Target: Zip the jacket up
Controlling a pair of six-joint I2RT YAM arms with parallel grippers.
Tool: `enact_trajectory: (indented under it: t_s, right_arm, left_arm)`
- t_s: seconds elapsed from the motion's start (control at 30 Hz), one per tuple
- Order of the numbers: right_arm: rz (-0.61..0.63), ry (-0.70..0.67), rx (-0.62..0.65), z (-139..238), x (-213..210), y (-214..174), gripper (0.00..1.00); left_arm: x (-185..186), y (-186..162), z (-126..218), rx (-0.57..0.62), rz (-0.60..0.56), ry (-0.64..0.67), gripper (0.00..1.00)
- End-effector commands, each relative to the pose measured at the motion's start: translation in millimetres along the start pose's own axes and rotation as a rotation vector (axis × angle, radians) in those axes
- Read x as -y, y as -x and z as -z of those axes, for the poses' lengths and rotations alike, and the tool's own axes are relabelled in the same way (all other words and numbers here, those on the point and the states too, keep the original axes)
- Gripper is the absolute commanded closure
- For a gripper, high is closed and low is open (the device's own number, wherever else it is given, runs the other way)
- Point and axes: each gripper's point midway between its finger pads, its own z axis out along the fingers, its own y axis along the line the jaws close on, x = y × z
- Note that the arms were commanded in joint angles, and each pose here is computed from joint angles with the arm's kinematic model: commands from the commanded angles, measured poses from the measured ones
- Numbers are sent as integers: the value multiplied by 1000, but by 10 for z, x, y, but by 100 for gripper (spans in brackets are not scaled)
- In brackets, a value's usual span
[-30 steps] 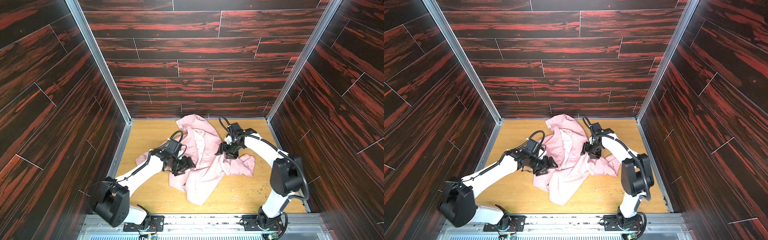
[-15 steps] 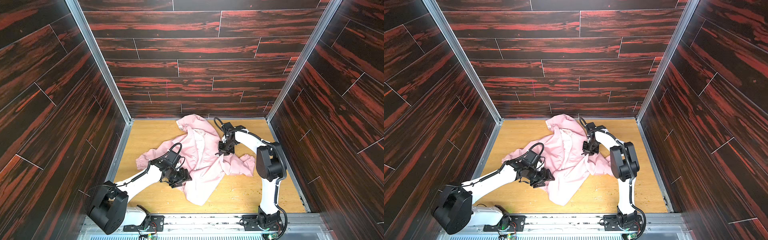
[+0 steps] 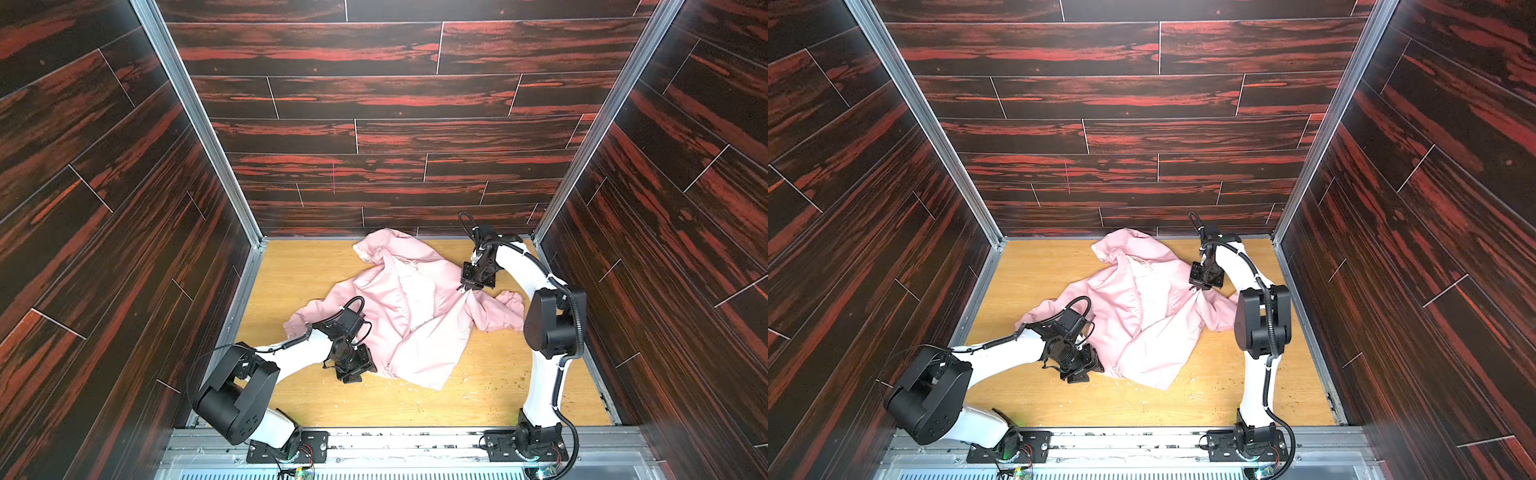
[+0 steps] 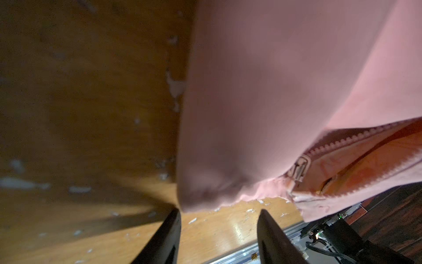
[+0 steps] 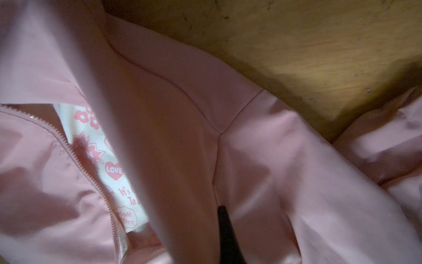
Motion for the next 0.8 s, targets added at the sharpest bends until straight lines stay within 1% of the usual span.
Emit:
enact_trajectory:
  t_s: [0.0,0.07,0.1,0.13,0.17,0.2,0.27,0.3,0.4,0.43,0.5,0.57,0.63,0.7,0.77]
  right_arm:
    - [-8,-89,-56,-162,251,23,100]
    - [-15,-109,-63,-178,315,47,100]
    - [-18,-109,-59,-155,326,59,93]
    - [-16,-98,-50,-118,301,65,80]
    - [-13,-78,-34,-58,259,73,71]
    - [-10,-60,-11,33,217,83,60]
    - [-13,-38,42,273,159,96,47]
    - [-14,-28,69,402,129,90,44]
    - [-4,-10,127,722,29,-18,41]
    - [5,4,132,779,-27,-84,40]
    - [51,60,105,823,-257,-345,40]
    - [106,103,54,765,-491,-663,41]
    - [156,131,-15,626,-685,-1023,41]
    - [183,126,-81,453,-780,-1361,41]
    - [177,121,-122,300,-802,-1594,41]
  left_arm:
    - [-295,17,-143,0,64,110,45]
    - [-294,38,-132,9,68,119,45]
    - [-282,49,-110,14,66,122,45]
    - [-250,63,-82,22,60,116,45]
    - [-199,78,-39,32,51,106,44]
    - [-133,92,13,43,34,90,42]
    - [-8,143,144,79,-2,66,38]
    - [-15,122,224,83,-12,86,36]
    - [82,171,416,125,-79,103,32]
    - [115,189,459,138,-102,109,32]
    - [152,242,519,158,-141,135,31]
    - [215,298,530,163,-166,146,32]
    - [314,348,525,160,-189,151,32]
    - [367,390,503,156,-216,191,31]
    - [379,415,464,147,-238,242,31]
